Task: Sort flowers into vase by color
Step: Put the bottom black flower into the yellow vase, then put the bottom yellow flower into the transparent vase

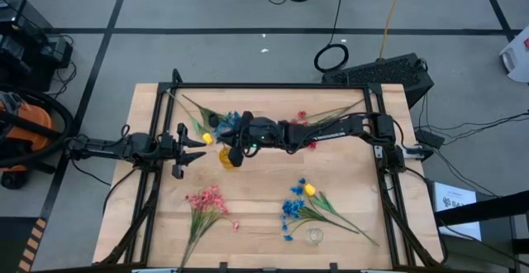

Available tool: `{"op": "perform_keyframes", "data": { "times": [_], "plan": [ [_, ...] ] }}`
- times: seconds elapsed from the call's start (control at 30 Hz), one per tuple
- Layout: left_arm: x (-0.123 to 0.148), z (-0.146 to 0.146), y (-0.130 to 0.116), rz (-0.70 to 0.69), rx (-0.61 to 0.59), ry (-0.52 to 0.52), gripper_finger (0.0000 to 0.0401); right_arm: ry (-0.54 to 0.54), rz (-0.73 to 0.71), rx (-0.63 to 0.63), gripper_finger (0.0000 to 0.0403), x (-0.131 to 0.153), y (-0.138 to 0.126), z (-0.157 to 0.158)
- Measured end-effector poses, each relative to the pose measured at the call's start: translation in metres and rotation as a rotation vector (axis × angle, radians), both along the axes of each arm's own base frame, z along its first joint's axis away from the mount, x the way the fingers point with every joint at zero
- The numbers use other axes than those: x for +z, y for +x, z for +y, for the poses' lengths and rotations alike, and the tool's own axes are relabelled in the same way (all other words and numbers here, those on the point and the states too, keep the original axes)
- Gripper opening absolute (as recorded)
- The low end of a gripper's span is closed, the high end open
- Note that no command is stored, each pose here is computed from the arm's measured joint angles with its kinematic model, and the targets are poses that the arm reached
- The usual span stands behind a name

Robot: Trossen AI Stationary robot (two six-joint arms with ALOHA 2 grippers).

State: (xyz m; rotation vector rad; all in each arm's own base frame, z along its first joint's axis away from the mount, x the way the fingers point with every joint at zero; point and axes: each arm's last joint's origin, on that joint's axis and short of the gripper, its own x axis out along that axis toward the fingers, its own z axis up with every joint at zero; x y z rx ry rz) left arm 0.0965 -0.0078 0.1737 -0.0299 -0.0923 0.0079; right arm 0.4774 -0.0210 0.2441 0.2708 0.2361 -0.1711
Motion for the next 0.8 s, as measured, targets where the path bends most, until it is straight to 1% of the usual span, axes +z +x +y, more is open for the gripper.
{"op": "perform_keyframes", "data": {
  "times": [0.1,0.23,0.4,0.53,0.6,0.67,0.73,0.8],
  "plan": [
    [0.0,0.0,0.0,0.0,0.0,0.0,0.0136,0.003,0.06,0.005,0.0086,0.006,0.001,0.002],
    [0.0,0.0,0.0,0.0,0.0,0.0,0.0136,-0.004,0.214,0.011,0.0117,0.02,0.0,0.003],
    [0.0,0.0,0.0,0.0,0.0,0.0,0.0136,-0.001,0.43,0.015,0.0141,0.051,-0.01,0.003],
    [0.0,0.0,0.0,0.0,0.0,0.0,0.0136,0.039,0.575,-0.008,0.0145,0.073,-0.025,0.004],
    [0.0,0.0,0.0,0.0,0.0,0.0,0.0136,0.048,0.657,-0.014,0.0142,0.076,-0.035,0.009],
    [0.0,0.0,0.0,0.0,0.0,0.0,0.0136,0.032,0.739,-0.02,0.0137,0.076,-0.046,0.017],
    [0.0,0.0,0.0,-0.004,0.0,0.0,0.0136,0.027,0.784,-0.037,0.013,0.077,-0.059,0.027],
    [0.001,0.0,0.0,-0.01,0.0,-0.001,0.0136,0.025,0.834,-0.058,0.0124,0.072,-0.073,0.036]
  ]
}}
